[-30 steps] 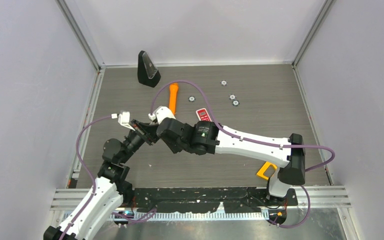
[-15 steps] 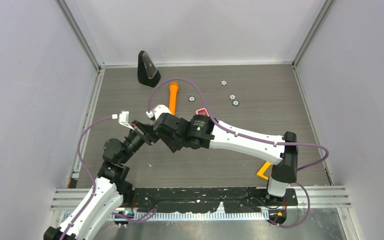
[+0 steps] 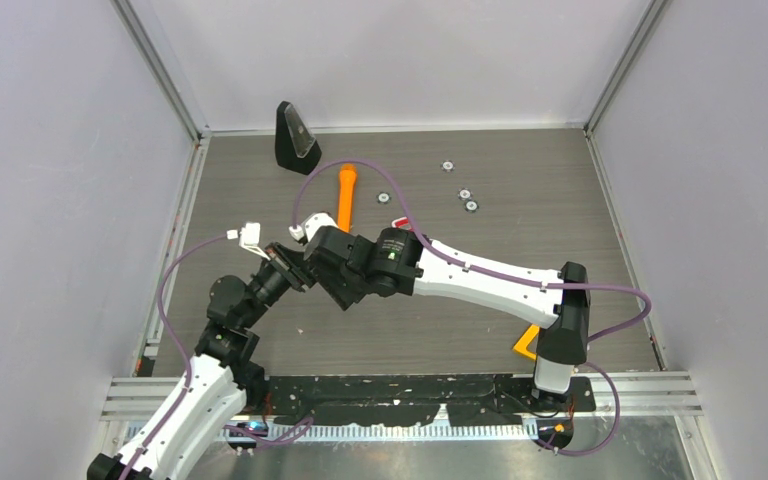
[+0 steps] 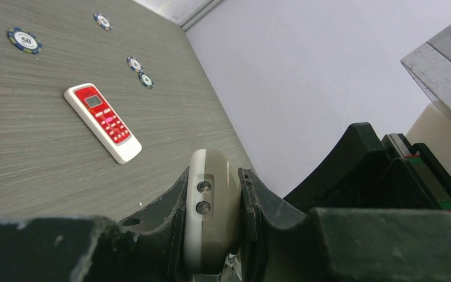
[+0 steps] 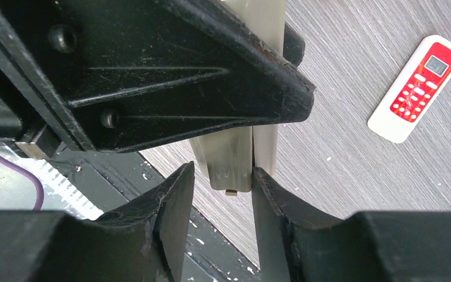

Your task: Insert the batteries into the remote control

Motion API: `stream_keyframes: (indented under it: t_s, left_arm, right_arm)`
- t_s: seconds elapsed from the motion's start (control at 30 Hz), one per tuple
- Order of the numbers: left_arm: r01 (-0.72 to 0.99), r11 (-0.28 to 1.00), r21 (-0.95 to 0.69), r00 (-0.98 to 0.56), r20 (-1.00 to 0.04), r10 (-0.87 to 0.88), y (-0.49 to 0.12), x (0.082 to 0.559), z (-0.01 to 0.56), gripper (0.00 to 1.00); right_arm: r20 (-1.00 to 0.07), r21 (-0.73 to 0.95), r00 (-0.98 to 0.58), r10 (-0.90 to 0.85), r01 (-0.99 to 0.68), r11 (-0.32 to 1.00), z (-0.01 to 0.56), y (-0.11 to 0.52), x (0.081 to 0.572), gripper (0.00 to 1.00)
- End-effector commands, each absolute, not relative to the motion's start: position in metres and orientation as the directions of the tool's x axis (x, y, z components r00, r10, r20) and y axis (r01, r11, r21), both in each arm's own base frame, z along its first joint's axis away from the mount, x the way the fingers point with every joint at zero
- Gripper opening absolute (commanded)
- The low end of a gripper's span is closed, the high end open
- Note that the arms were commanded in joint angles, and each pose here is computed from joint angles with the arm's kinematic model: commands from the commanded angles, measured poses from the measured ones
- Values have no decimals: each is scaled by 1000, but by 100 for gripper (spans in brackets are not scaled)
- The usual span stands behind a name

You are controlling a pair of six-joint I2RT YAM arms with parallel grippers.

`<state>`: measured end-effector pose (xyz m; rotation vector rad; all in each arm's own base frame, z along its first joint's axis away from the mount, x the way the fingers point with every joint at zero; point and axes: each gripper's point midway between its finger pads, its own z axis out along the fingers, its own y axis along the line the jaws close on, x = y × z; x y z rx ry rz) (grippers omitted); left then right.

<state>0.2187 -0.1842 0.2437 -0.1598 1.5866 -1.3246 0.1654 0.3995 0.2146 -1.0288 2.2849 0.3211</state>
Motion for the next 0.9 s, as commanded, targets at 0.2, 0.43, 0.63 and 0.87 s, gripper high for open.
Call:
stream_keyframes:
  t_s: [0.2, 0.43, 0.63, 0.87]
  left_arm:
    - [454, 351, -819, -459, -553, -696, -180, 220, 265, 0]
    - [348, 342, -873, -493, -480, -725, -177, 228, 251, 0]
    - [265, 445, -855, -463, -518, -719, -167, 240, 222, 0]
    - [201, 495, -845, -485, -525, -699, -164, 244, 189, 0]
  right_arm:
    - [-640, -19, -518, -568, -728, 685, 232, 396, 169, 55]
    - [-657, 14, -542, -524, -704, 710, 244, 390, 173, 60]
    - [-662, 22, -561, -497, -678, 735, 246, 376, 177, 63]
    - [-661, 88, -561, -498, -717, 692, 221, 360, 160, 67]
